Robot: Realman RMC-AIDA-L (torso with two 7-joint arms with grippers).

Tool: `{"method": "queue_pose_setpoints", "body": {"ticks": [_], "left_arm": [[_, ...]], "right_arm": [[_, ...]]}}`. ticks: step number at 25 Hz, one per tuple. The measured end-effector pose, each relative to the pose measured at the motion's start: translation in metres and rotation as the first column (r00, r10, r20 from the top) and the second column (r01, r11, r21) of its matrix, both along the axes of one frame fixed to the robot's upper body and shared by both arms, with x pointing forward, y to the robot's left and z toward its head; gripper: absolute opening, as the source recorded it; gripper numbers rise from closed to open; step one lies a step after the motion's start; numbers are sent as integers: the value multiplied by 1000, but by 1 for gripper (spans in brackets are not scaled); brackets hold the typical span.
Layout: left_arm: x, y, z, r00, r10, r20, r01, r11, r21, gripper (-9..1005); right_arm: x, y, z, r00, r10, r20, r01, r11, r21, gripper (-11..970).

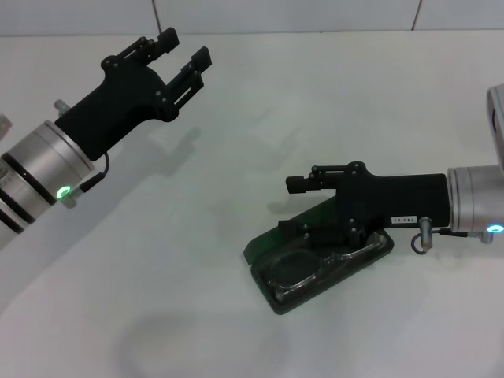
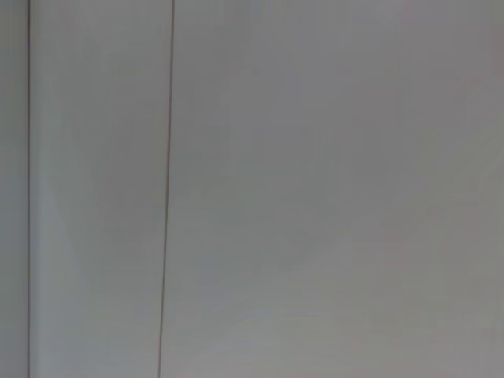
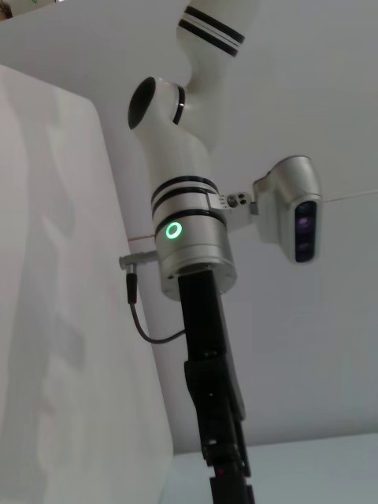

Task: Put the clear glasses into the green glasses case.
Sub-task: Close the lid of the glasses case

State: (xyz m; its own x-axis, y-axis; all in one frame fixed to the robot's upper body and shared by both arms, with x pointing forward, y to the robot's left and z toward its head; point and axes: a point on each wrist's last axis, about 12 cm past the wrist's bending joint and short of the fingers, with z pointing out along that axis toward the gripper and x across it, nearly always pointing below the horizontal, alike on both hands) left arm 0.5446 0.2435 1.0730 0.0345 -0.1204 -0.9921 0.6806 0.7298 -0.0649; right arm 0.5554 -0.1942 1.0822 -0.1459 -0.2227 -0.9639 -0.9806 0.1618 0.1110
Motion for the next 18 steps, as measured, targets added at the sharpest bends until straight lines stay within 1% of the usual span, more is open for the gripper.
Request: {"method": "queue_pose_setpoints", "body": {"ticks": [2, 5, 7, 9, 11, 13, 15, 18], "left_arm": [[0, 0, 0, 1000, 0, 2, 0, 1000, 3, 580], [-1, 1, 0, 1000, 0, 2, 0, 1000, -1, 580], [-3, 2, -1, 1000, 3, 1, -3, 1000, -4, 580], [-3, 3, -2, 1000, 5, -1, -5, 1000, -5, 580], [-3, 3, -2, 1000, 6, -2, -6, 1000, -3, 580], [-3, 4, -2, 1000, 6, -2, -6, 1000, 0, 580], [-3, 4, -2, 1000, 6, 0, -6, 1000, 1, 580], [-2, 4, -1, 1000, 5, 1, -5, 1000, 2, 579]], "right_arm": [[-1, 0, 0, 1000, 1, 9, -1, 1000, 10, 679], [-6, -1, 3, 999, 36, 20, -37, 999, 25, 679], [-11, -2, 5, 995, 99, 17, -99, 995, 22, 679], [-19, -1, 6, 980, 199, -18, -199, 980, -2, 679], [-22, 4, 8, 956, 279, -93, -285, 956, -62, 679], [-22, 11, 6, 934, 313, -173, -337, 933, -130, 679], [-20, 20, 1, 914, 316, -253, -371, 903, -216, 679], [-17, 31, -7, 906, 279, -318, -378, 870, -315, 679]]}}
